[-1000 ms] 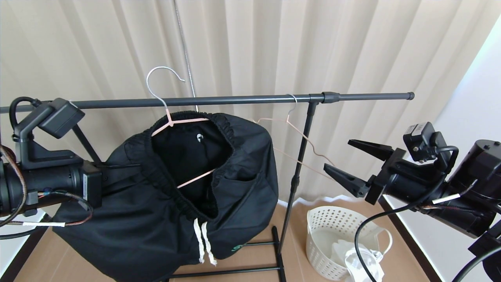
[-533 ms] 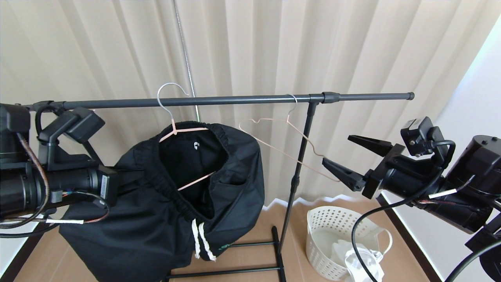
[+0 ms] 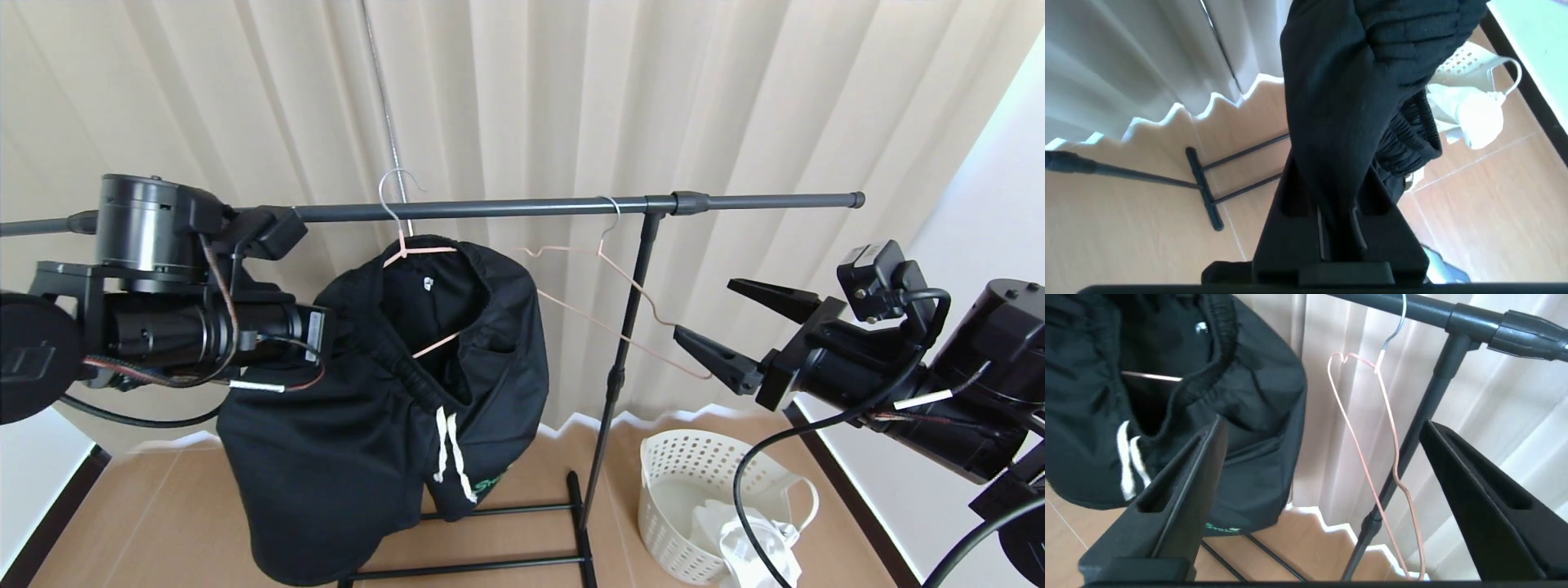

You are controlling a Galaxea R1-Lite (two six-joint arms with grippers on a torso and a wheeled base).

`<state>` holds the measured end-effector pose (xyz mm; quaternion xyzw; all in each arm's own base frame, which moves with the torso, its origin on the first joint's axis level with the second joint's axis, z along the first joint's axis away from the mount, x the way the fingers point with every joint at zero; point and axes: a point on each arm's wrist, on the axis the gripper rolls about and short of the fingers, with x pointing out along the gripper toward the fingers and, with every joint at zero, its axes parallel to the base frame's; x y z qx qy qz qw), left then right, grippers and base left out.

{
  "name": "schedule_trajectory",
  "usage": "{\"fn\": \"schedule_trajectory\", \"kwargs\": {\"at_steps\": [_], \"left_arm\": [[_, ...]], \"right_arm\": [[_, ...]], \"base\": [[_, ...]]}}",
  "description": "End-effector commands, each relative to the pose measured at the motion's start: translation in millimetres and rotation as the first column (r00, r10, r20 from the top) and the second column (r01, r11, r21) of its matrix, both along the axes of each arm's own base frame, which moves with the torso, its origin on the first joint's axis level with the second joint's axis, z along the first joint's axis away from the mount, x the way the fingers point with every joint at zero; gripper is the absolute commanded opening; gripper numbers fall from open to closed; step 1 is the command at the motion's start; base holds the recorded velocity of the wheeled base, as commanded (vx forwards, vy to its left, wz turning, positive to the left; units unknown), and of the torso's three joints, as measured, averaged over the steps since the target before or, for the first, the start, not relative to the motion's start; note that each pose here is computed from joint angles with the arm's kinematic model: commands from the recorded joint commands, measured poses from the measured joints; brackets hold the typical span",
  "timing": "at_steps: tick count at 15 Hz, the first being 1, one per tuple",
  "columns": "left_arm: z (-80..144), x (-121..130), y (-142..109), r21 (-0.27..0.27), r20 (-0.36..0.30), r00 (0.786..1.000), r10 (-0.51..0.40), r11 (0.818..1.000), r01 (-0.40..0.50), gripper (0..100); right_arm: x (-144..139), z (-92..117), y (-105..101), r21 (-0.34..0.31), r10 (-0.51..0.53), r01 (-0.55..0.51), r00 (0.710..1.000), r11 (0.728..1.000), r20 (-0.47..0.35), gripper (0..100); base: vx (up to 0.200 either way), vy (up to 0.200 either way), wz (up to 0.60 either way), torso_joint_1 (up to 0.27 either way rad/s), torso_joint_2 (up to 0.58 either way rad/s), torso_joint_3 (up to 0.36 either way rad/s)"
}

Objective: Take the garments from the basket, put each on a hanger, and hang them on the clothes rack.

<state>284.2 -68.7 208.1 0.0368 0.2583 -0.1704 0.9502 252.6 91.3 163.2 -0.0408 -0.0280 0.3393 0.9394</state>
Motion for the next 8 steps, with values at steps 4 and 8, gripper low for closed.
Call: {"fn": "schedule_trajectory", "kwargs": {"at_steps": [4,8], "left_arm": [[-18,50,-23,-0.013,-0.042,0.998,0.04,0.999,-0.041,0],[-22,71,-28,-0.065,-0.059,0.995,0.083,0.994,-0.086,0]], "right_arm": [[0,0,0,-0.001,-0.004,0.004,1.0,1.0,0.002,100],[0,0,0,0.0,-0.01,0.01,1.0,1.0,0.003,100]], "base": [[0.0,0.0,0.0,0.0,0.0,0.0],[0.0,0.0,0.0,0.0,0.0,0.0]]}}
